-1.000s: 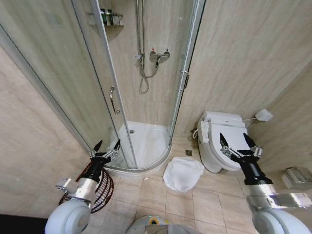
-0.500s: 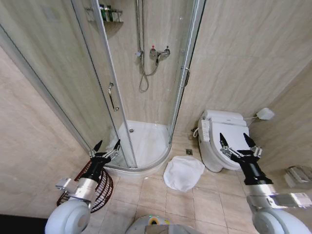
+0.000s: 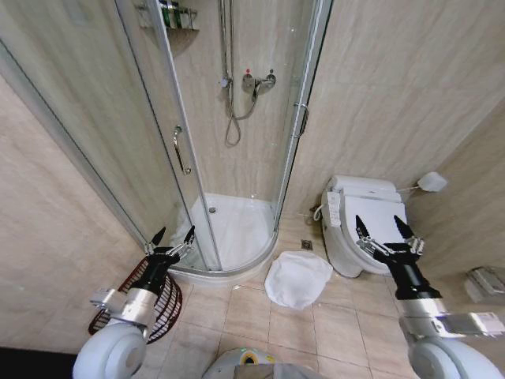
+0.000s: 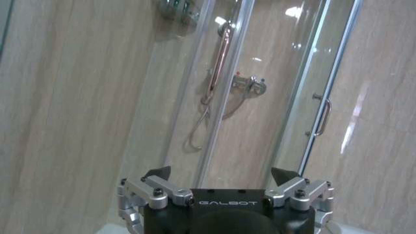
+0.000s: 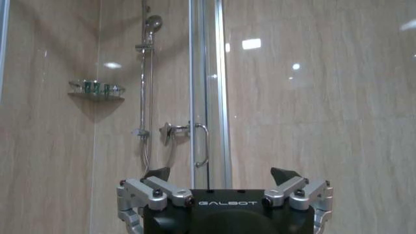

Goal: Discard the used towel into the hamper.

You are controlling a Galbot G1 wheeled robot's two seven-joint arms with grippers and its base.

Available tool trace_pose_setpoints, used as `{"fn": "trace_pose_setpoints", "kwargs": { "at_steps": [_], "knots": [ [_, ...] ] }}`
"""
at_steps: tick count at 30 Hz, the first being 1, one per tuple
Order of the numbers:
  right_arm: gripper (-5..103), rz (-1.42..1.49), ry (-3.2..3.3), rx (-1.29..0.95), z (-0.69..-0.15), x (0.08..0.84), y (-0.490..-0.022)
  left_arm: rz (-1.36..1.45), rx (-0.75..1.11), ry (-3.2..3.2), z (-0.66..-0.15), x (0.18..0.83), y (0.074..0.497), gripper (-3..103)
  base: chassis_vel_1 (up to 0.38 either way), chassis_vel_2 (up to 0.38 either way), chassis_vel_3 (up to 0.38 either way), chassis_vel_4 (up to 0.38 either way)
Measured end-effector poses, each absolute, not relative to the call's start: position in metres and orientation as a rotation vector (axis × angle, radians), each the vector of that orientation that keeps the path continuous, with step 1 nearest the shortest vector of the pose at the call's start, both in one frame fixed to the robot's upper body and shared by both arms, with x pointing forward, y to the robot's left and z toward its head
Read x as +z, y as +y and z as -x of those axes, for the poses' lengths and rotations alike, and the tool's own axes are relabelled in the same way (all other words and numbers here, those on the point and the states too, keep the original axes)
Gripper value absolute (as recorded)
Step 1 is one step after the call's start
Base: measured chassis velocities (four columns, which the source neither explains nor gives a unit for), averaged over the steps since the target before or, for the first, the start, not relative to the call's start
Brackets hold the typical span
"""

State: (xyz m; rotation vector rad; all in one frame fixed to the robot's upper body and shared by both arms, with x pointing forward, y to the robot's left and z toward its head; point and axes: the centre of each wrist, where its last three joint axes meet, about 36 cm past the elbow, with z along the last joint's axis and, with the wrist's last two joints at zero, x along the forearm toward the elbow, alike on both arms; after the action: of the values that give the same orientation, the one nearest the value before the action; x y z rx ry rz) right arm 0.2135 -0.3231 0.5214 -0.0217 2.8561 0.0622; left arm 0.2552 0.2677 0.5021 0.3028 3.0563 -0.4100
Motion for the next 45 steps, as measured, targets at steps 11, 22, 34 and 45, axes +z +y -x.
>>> {"fn": "trace_pose_setpoints", "kwargs": {
  "at_steps": [11,22,34,45],
  "knots": [
    [100,0.022,2.856,0.062,-0.2135,0.5214,-0.3231,-0.303,-0.410,3.056,-0.2552,0.5021,0.2677,100,-0.015,-0.012,0.019,0.015],
    [100,0.022,2.856,0.062,-0.2135,0.5215,-0.3231,-0.303,-0.410,3.056,-0.2552,0.5021,0.2677,100,-0.069,-0.060,0.066,0.055],
    [100,0.022,2.856,0.062,-0.2135,0.5214,-0.3231,-0.303,-0.410,3.056,-0.2552,0.5021,0.2677,100,-0.002,-0.003,0.005,0.002],
    [100,0.022,2.856,0.062,-0.2135,0.5214,-0.3231,-0.303,-0.410,3.056,-0.2552,0.5021,0.2677,100,-0.039,-0.031,0.030,0.033]
  ]
}}
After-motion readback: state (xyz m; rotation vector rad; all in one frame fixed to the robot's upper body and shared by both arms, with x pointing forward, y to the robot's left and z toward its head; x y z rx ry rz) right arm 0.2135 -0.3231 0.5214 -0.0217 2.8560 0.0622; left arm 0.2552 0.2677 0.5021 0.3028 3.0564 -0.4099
